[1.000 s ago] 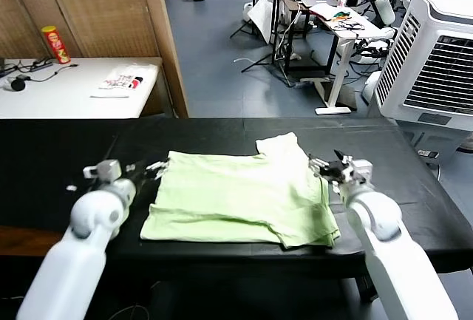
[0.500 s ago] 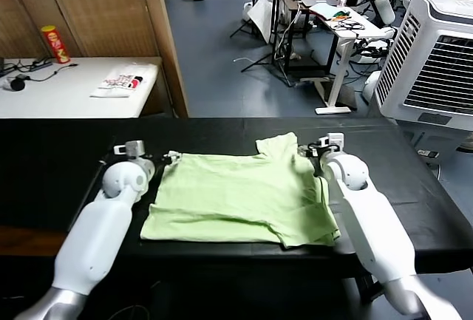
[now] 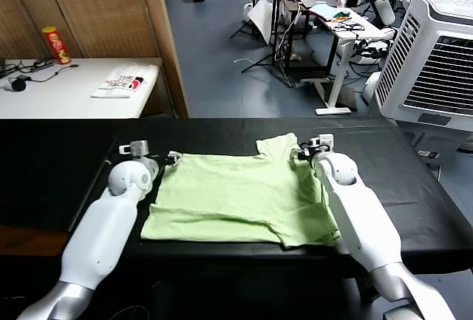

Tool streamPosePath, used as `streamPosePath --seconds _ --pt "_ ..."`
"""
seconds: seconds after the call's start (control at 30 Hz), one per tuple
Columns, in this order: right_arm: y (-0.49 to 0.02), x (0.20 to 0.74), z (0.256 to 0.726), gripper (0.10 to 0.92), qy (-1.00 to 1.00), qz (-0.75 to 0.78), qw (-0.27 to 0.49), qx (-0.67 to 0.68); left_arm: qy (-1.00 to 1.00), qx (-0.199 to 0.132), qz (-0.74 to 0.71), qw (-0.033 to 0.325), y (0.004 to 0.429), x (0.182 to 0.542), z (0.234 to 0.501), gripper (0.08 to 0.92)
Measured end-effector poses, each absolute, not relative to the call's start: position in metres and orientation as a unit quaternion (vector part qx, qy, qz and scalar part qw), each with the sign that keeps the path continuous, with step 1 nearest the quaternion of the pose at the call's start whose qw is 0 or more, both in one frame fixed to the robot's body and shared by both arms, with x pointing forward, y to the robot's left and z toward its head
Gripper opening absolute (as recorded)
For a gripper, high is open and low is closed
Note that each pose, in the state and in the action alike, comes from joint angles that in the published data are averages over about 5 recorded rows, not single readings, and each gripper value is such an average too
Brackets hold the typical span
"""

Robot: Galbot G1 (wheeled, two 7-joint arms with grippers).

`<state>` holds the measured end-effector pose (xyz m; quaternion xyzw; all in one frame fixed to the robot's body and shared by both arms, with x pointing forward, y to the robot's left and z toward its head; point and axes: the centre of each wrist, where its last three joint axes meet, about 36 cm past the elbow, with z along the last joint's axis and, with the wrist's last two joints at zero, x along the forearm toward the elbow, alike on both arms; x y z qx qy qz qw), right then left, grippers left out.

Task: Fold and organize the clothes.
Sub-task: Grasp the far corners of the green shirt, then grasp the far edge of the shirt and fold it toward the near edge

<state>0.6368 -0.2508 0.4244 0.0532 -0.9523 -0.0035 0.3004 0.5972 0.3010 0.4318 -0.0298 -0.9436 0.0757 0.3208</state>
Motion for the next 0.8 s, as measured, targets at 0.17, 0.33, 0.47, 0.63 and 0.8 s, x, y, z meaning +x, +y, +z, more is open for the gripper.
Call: streamPosePath --seconds 0.17,0.33,0.47,0.63,0.8 --pt "-0.253 0.633 0.424 0.163 -0.955 -0.006 0.291 0.057 -0.944 -0.032 0.078 0.319 0.300 0.598 0.431 0.210" --pt "-0.261 0.627 0.424 0.123 -0.960 -0.006 0.275 0.055 -0.945 -0.036 0.078 0.314 0.300 0.596 0.435 0.139" --pt "-0.268 0.617 0.429 0.122 -0.967 -0.007 0.248 0.059 -0.947 -0.036 0.073 0.311 0.302 0.592 0.438 0.128" --pt "-0.277 0.599 0.441 0.122 -0.973 -0.014 0.216 0.074 -0.951 -0.035 0.066 0.301 0.308 0.581 0.445 0.128" --pt "-0.287 0.571 0.453 0.122 -0.975 -0.016 0.203 0.090 -0.956 -0.039 0.063 0.283 0.313 0.564 0.459 0.128"
